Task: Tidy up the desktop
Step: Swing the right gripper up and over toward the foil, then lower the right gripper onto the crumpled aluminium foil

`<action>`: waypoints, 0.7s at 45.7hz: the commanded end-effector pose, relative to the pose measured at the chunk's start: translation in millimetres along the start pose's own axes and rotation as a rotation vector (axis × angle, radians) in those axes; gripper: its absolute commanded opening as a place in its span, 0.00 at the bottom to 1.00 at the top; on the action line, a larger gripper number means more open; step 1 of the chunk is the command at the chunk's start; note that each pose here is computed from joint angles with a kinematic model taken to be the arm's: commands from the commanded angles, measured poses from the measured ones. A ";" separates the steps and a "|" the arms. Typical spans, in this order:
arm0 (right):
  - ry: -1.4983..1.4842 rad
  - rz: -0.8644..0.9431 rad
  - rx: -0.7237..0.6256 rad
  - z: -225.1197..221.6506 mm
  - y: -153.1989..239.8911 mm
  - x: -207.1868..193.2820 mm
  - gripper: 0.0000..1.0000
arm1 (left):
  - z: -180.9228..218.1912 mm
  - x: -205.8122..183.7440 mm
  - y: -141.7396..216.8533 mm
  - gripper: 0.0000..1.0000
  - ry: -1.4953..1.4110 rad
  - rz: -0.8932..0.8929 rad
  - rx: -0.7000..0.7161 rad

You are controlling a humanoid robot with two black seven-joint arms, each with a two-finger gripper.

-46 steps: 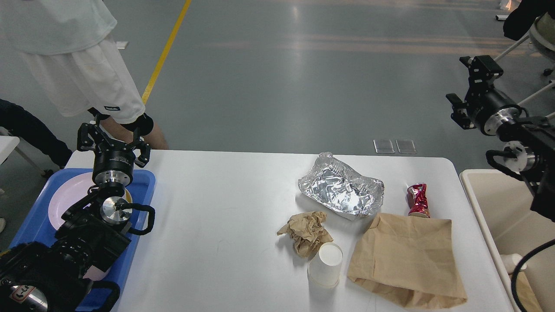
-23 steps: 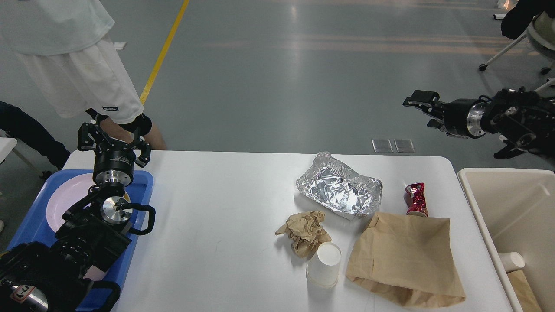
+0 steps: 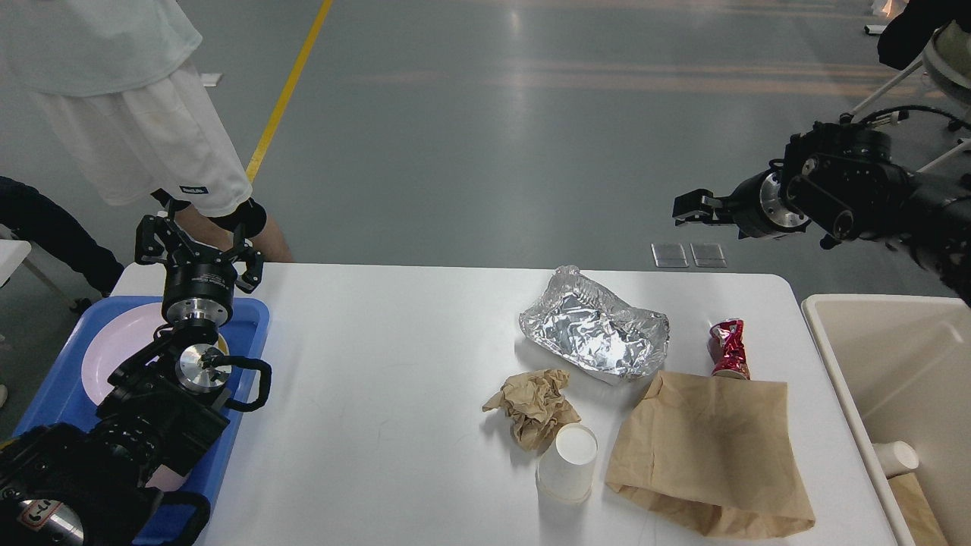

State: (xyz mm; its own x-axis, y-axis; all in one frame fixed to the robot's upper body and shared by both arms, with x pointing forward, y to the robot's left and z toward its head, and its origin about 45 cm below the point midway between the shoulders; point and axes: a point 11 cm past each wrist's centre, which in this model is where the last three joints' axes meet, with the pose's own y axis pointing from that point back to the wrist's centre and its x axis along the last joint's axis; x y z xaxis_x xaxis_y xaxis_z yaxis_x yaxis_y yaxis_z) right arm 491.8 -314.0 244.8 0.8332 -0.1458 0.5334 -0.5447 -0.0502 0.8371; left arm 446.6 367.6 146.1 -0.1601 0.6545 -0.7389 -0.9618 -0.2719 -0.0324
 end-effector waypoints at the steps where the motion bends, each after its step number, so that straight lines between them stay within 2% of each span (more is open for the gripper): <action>1: 0.032 -0.040 0.034 -20.2 4.0 -4.2 1.00 | 0.1 -0.1 -0.1 0.96 0.000 0.000 0.000; 12: 0.053 -0.212 0.078 -35.0 9.5 -33.3 1.00 | -0.2 0.6 0.4 0.96 0.000 0.001 0.000; 21: 0.091 -0.467 0.071 -34.9 59.3 -39.6 1.00 | 0.1 -0.1 -0.1 0.96 0.000 0.000 0.000; 27: 0.147 -0.400 0.054 -47.5 99.5 -6.1 1.00 | 0.1 -0.1 -0.1 0.96 0.000 0.000 0.000; 32: 0.121 -0.375 0.067 -44.0 102.0 1.3 1.00 | 0.1 -0.1 -0.1 0.96 0.000 0.000 0.000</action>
State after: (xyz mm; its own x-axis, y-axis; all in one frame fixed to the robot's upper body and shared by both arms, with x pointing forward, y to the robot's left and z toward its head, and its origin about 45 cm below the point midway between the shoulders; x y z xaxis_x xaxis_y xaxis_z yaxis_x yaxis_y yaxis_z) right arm 438.1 -271.9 327.1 0.9825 0.0308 0.1836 -0.1781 -0.1321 0.9751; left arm 446.6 367.6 146.1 -0.1601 0.6543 -0.7390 -0.9619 -0.2716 -0.0321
